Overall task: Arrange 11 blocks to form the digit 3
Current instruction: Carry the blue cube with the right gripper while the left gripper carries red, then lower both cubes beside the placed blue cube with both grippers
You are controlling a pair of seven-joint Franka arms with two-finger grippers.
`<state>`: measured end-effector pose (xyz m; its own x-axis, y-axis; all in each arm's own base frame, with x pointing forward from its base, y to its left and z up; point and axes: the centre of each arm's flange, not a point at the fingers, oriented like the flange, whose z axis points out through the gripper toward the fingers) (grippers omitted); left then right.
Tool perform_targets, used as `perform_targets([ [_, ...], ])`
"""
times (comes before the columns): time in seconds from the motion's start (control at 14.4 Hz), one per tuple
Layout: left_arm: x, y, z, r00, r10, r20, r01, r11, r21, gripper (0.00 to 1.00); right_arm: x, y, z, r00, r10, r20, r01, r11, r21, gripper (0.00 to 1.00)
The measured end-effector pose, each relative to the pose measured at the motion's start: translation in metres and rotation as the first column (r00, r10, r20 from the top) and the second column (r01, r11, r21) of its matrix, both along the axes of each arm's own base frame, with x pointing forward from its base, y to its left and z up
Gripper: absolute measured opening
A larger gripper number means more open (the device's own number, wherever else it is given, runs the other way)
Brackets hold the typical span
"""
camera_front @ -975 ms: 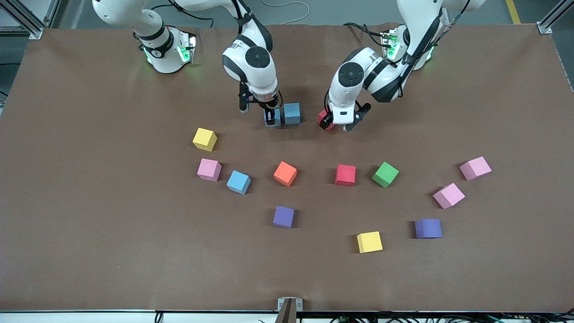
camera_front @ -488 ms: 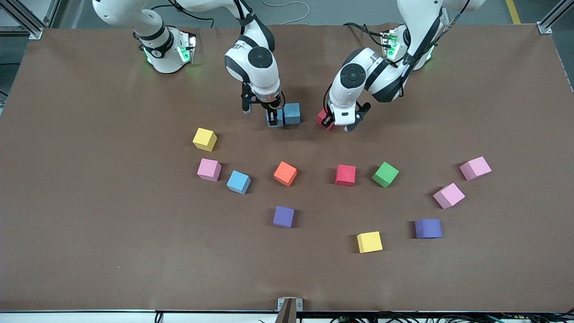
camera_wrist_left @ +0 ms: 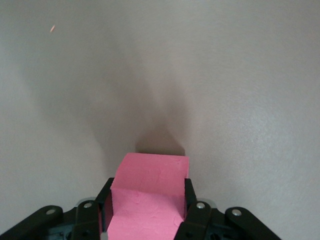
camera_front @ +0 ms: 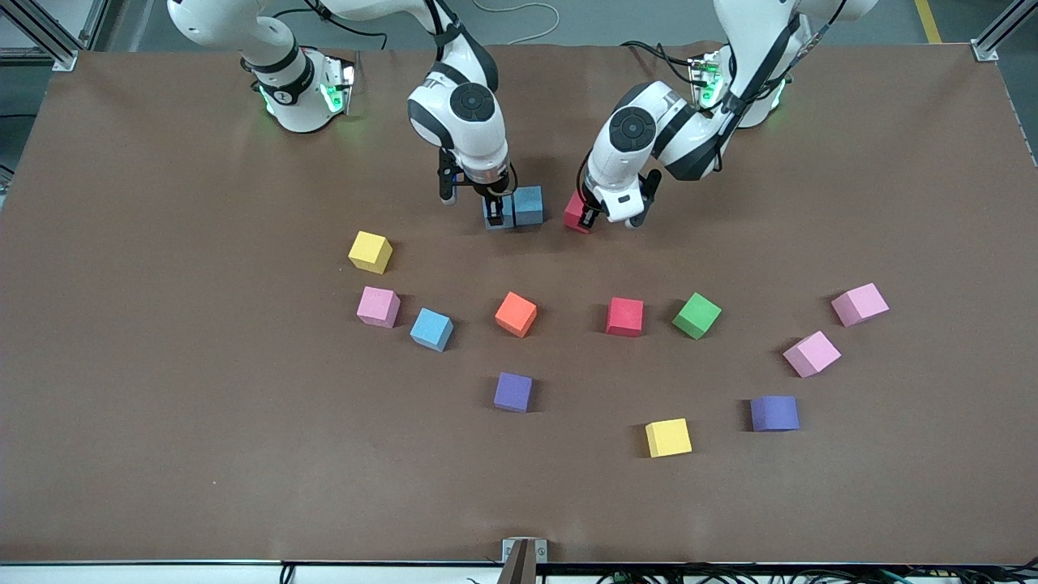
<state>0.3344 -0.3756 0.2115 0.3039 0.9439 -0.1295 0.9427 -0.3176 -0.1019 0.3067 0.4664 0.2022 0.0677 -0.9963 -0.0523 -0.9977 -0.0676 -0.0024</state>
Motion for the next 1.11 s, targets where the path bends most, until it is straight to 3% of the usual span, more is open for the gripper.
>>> perform_targets([
  [0.28,-0.005,-0.010,0.003,0.973,0.233,-0.003,-0.233,0.973,0.005,0.56,-0.007,0.005,0.000,1.000,0.014,0.000,-0.014,1.000,0.000,0.56],
  [0.56,-0.014,-0.016,0.001,0.938,0.347,-0.017,-0.346,0.938,0.025,0.56,-0.010,0.006,0.000,1.000,0.020,0.000,-0.020,1.000,0.000,0.56],
  [0.77,-0.021,-0.021,-0.003,0.918,0.395,-0.026,-0.394,0.918,0.040,0.56,-0.010,0.006,0.000,1.000,0.020,0.000,-0.020,1.000,0.000,0.56],
  [1.11,-0.033,-0.030,-0.005,0.920,0.390,-0.030,-0.388,0.920,0.044,0.56,-0.009,0.006,0.000,1.000,0.018,0.000,-0.018,1.000,0.000,0.56],
])
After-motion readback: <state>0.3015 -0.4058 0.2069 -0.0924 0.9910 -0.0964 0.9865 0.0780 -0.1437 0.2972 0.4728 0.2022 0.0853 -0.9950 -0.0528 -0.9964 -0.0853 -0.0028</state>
